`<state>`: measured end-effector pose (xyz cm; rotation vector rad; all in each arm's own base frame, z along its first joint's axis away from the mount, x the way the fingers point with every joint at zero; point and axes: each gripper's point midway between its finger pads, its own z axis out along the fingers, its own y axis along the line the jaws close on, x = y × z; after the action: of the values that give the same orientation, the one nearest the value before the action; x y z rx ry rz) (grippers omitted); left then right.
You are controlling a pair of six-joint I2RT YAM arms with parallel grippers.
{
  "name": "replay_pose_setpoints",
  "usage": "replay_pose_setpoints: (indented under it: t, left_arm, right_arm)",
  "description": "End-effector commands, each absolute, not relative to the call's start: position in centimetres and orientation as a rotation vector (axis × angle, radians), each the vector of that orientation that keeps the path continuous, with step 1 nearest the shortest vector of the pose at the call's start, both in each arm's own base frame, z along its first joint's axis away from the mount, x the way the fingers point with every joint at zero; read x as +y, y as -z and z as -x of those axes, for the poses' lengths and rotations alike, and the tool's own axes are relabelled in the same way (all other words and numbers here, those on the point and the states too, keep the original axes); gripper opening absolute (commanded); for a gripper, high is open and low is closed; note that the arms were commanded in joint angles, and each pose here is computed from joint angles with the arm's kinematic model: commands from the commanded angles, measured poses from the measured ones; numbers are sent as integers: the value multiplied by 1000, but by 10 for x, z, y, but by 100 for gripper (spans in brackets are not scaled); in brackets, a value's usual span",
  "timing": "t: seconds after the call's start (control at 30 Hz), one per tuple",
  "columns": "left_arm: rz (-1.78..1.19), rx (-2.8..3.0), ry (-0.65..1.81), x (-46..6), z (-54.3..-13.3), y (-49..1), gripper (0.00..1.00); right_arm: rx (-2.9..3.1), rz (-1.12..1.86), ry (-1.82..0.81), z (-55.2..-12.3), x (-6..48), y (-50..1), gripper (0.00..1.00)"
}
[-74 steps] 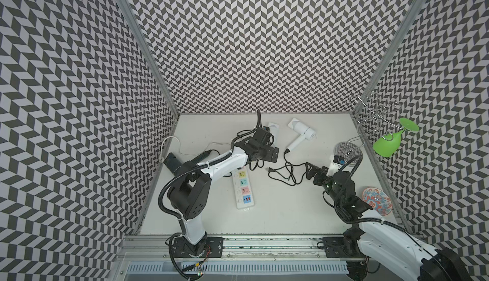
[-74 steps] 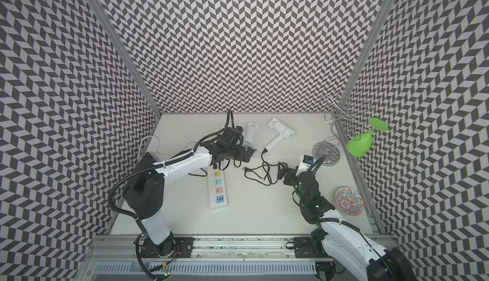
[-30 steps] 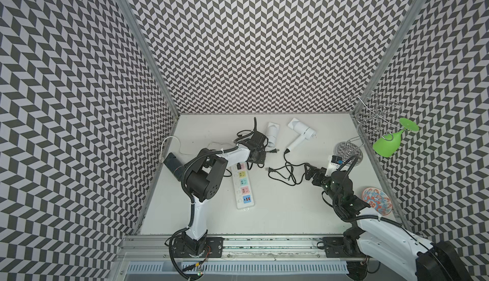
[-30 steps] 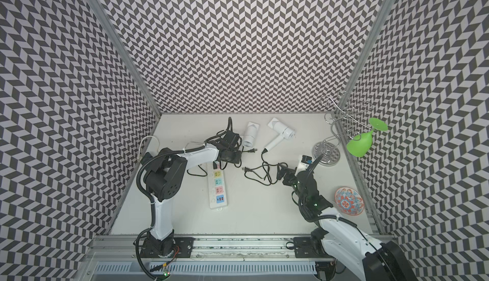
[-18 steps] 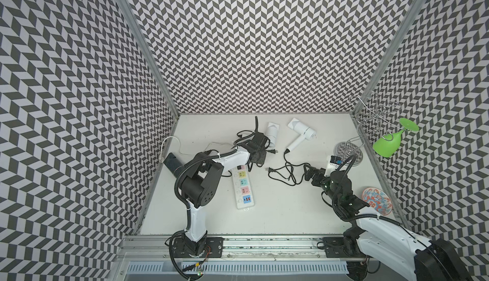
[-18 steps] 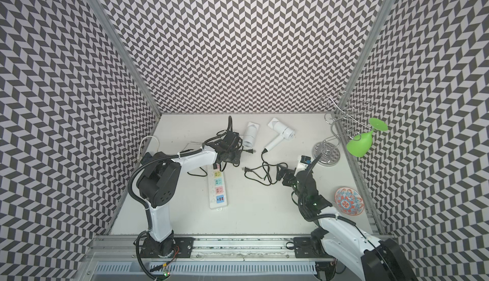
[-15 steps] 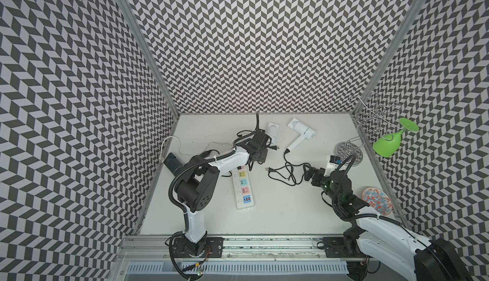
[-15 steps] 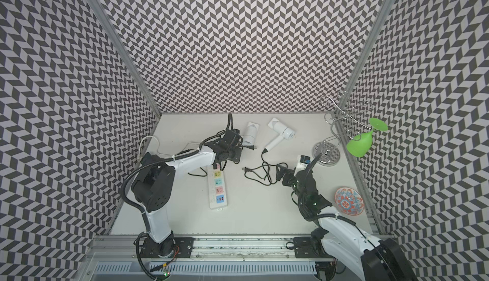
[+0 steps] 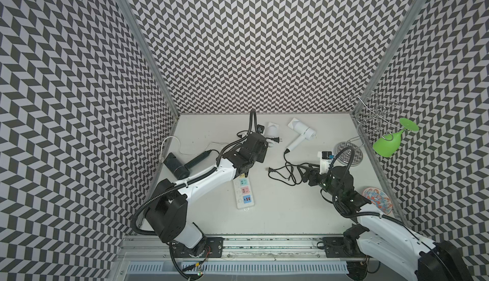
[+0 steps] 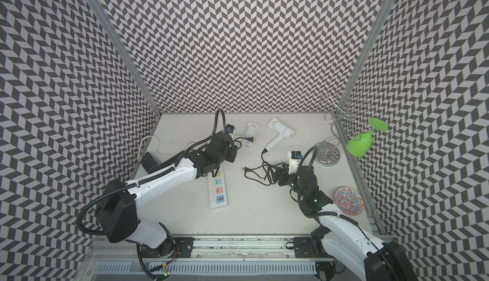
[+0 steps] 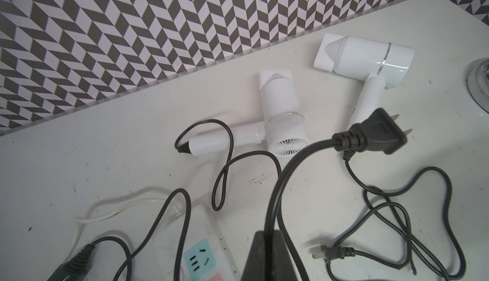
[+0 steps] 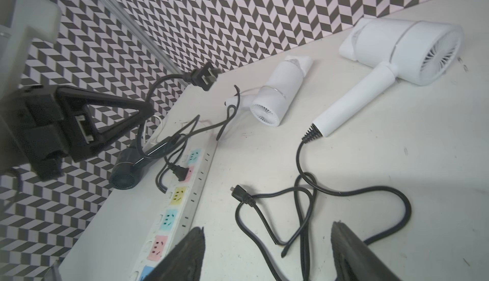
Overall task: Charge the blow dryers
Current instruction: Pick up the plug from the center of the board.
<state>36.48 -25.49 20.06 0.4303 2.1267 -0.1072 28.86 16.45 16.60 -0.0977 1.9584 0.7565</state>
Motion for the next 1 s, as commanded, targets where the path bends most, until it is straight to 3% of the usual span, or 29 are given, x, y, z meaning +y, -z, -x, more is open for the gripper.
replay_pose_setpoints:
  t: [0.0,0.3,0.77,0.97]
  left_arm:
    - [-440,2059,60,-253,-364,-217,0]
    - [-606,1920,-36,-252,-350,-234,0]
    - [-921,1322,138,-253,-282,-276,0]
    - [-1091,1243,84,-246,-291,-270,0]
  right_arm:
    - [1958,200,-815,-292,183,-187,73]
    - [2082,363,-768,-308,202,-210,70]
    - [2174,539,-888,-322,239,-232,64]
    - [2176,568,-923,-319,245,-235,64]
